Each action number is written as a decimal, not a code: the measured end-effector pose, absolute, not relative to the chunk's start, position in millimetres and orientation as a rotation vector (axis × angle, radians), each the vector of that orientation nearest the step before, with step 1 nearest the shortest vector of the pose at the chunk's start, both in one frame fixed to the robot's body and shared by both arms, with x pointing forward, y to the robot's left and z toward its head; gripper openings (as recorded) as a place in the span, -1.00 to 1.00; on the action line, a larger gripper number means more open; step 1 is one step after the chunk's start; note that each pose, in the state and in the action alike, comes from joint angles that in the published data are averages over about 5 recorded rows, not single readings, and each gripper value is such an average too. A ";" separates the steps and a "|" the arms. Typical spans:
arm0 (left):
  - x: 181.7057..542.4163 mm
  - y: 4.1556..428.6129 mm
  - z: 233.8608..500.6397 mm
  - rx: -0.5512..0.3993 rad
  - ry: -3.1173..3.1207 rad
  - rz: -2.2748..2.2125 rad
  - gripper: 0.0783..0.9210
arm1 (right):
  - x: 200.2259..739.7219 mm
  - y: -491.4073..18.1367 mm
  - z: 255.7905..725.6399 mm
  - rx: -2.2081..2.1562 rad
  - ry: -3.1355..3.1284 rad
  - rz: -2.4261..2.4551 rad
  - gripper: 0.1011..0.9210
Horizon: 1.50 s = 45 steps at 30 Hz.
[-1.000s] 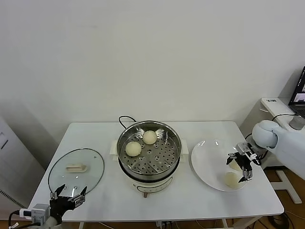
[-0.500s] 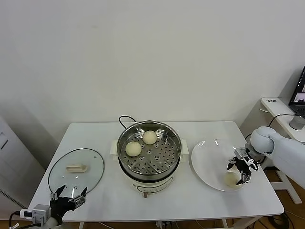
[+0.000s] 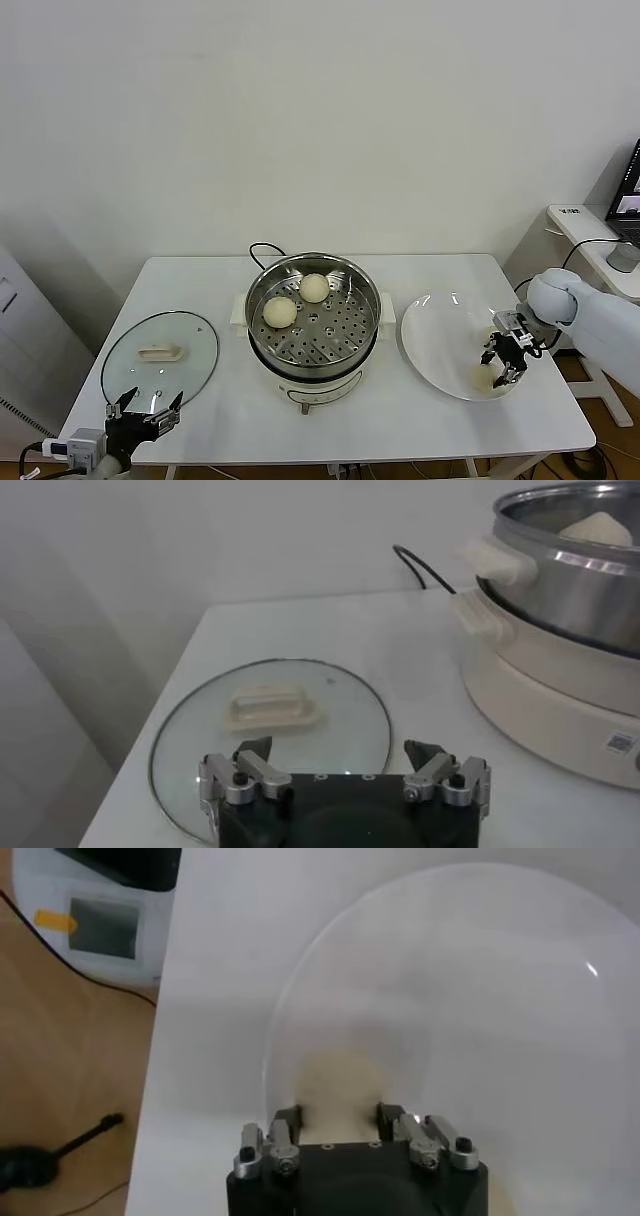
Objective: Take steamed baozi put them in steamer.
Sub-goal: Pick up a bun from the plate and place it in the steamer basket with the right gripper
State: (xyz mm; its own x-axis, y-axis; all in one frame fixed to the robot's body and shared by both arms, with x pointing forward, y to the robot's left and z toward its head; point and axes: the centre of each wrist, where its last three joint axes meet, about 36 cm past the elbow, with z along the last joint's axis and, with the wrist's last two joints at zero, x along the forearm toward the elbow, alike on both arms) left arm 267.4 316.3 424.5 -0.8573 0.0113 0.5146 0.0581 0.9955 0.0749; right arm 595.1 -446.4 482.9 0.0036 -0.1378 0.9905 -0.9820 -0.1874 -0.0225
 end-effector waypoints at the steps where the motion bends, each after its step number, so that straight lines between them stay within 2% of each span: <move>1: 267.5 316.2 424.6 -0.049 -2.599 -0.119 0.77 | 596.0 -446.2 486.6 1.451 -1.225 1.291 -0.08; 6: 267.8 316.2 424.6 -0.049 -2.598 -0.121 0.77 | 609.2 -436.6 522.1 1.485 -1.255 1.345 -0.07; 12: 268.8 315.2 424.7 -0.052 -2.599 -0.122 0.77 | 633.6 -410.9 591.3 1.558 -1.327 1.491 -0.07; 20: 268.6 315.1 423.6 -0.054 -2.595 -0.125 0.77 | 656.6 -348.8 678.8 1.721 -1.347 1.787 -0.07; 25: 269.2 314.3 423.5 -0.058 -2.596 -0.126 0.77 | 663.7 -303.1 711.2 1.852 -1.278 1.977 -0.07; 33: 270.6 313.5 423.6 -0.060 -2.599 -0.125 0.77 | 665.9 -218.5 720.4 2.116 -1.026 2.221 -0.07; 45: 272.7 313.0 422.9 -0.057 -2.605 -0.120 0.77 | 647.1 -126.2 682.6 2.411 -0.593 2.319 -0.07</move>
